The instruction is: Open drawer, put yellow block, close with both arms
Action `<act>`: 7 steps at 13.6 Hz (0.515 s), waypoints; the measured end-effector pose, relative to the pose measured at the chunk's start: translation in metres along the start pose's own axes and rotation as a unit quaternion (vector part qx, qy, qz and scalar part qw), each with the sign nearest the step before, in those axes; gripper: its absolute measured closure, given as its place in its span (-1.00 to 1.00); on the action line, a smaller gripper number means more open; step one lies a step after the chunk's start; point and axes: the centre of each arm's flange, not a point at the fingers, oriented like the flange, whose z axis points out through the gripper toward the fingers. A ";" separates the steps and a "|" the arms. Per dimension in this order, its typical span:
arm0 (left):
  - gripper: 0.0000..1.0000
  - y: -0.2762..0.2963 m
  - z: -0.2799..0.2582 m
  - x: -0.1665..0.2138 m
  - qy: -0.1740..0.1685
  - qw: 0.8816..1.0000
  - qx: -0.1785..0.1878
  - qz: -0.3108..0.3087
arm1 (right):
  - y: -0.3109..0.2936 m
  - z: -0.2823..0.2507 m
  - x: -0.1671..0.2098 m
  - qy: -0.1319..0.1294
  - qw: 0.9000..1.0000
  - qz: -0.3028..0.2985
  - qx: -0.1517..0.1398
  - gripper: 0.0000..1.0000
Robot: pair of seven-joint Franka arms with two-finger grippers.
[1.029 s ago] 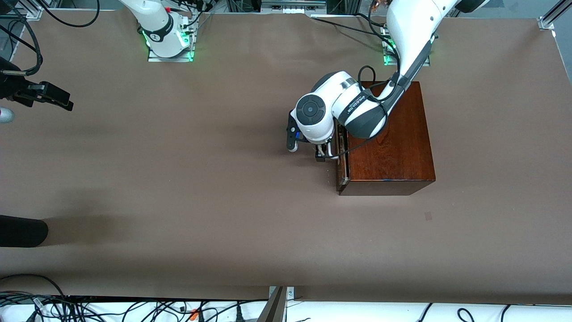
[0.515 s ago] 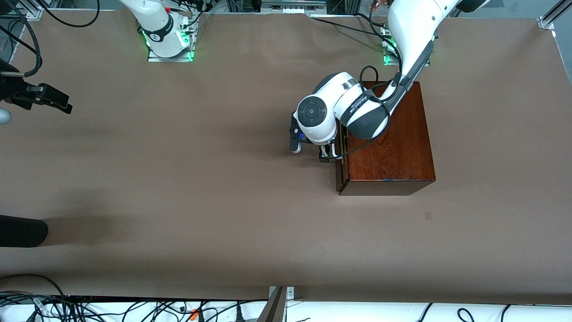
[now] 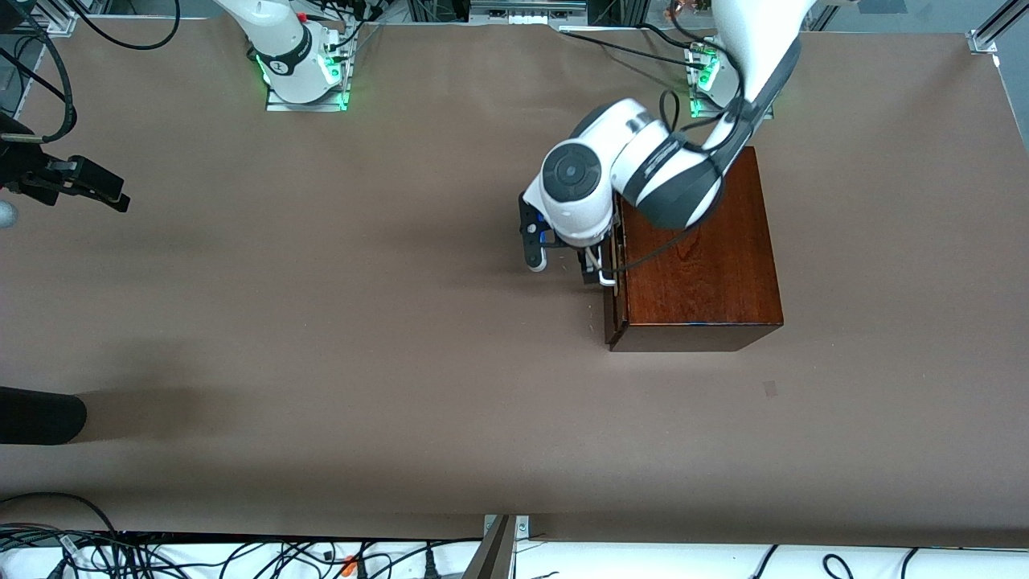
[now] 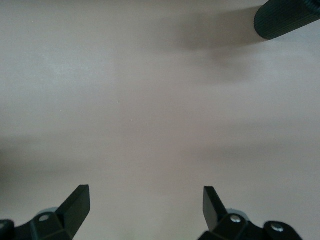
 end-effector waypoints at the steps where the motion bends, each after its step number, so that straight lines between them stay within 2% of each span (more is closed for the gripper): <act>1: -1.00 0.006 -0.016 -0.004 0.004 0.999 0.001 -0.046 | 0.000 0.000 0.000 0.000 1.000 0.000 0.000 -1.00; 4: -1.00 0.017 -0.071 -0.026 0.021 0.984 0.024 -0.178 | 0.000 0.000 0.000 -0.001 1.000 0.000 0.001 -1.00; 7: -1.00 0.009 -0.125 -0.070 0.024 0.966 0.035 -0.257 | 0.000 0.000 0.000 -0.001 1.000 0.000 0.001 -1.00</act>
